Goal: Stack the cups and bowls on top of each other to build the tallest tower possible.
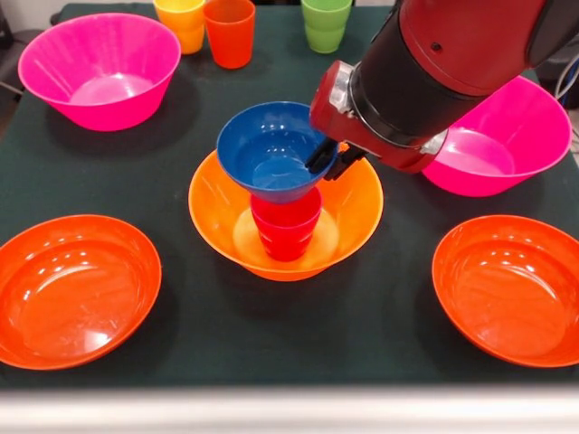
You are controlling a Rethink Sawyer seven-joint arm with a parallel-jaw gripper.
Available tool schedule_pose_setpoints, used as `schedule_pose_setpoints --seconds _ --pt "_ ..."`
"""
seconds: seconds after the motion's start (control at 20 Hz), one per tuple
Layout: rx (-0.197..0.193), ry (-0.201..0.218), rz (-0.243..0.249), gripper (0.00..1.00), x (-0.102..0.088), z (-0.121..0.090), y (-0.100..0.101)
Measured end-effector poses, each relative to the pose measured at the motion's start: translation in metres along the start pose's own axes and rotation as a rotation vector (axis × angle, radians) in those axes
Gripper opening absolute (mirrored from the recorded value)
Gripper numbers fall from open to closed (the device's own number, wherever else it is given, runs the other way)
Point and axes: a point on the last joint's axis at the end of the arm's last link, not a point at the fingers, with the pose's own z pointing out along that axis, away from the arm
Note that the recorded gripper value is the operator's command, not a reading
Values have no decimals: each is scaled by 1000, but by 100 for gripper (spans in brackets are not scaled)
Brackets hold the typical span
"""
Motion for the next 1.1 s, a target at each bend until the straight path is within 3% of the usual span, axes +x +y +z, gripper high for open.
schedule_pose_setpoints --seconds 0.45,1.1 --pt "0 4 1 0 2 11 -1" --pt "3 70 -7 0 22 25 5"
